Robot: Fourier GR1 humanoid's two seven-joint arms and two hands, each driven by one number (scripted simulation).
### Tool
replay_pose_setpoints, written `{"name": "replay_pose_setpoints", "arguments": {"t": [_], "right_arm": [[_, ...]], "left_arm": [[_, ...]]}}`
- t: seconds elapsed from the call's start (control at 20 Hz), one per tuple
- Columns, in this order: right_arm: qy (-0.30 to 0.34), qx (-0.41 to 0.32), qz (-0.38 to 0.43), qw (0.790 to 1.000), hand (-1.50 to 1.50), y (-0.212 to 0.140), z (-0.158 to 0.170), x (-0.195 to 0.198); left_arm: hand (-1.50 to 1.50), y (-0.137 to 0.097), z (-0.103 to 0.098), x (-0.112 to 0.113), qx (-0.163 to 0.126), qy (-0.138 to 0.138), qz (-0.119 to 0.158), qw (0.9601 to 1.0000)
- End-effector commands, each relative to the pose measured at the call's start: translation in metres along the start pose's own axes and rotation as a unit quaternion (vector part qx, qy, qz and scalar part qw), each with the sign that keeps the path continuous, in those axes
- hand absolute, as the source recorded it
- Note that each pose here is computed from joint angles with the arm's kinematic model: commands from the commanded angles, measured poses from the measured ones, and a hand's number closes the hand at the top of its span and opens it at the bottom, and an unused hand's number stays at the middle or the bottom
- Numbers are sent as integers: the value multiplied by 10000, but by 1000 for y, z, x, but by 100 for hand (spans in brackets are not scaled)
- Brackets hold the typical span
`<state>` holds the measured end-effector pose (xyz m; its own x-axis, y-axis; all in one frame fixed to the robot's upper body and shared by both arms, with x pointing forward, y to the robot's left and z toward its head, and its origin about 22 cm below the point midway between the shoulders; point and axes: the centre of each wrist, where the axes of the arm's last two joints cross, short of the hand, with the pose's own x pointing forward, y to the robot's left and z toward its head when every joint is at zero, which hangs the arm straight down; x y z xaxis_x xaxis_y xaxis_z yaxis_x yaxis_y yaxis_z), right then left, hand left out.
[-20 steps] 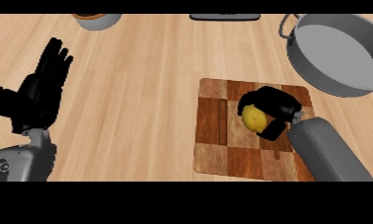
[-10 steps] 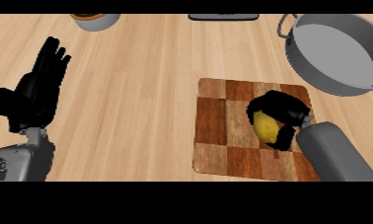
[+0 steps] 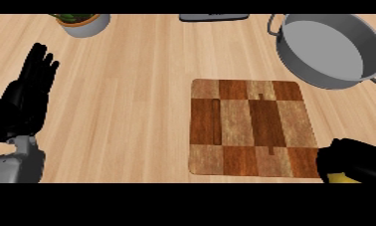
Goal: Pick the lemon from the cutting board and place it in the pot
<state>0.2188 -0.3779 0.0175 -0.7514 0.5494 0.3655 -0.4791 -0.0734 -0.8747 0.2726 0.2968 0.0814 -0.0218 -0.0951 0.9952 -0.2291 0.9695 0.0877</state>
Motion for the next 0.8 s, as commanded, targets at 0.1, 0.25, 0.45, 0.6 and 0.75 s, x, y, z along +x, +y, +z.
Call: {"name": "replay_pose_setpoints", "arguments": {"t": [0.1,0.25,0.45,0.6,0.75], "right_arm": [[-488,-1675,-500,9834,150,-25,66,8],[-427,-2597,-856,9609,150,-46,87,7],[-174,-3514,-949,9313,150,-76,121,4],[-40,-3839,-1199,9155,150,-105,142,8],[346,-4168,-1131,9013,150,-120,158,-5]], "left_arm": [[0,4,1,-1,66,5,81,9999],[0,2,3,-5,11,54,0,10000],[0,-10,-3,-6,-136,-50,22,9999],[0,-12,8,-7,-207,-29,-24,9998],[0,-21,-14,-4,-285,-93,3,9996]]}}
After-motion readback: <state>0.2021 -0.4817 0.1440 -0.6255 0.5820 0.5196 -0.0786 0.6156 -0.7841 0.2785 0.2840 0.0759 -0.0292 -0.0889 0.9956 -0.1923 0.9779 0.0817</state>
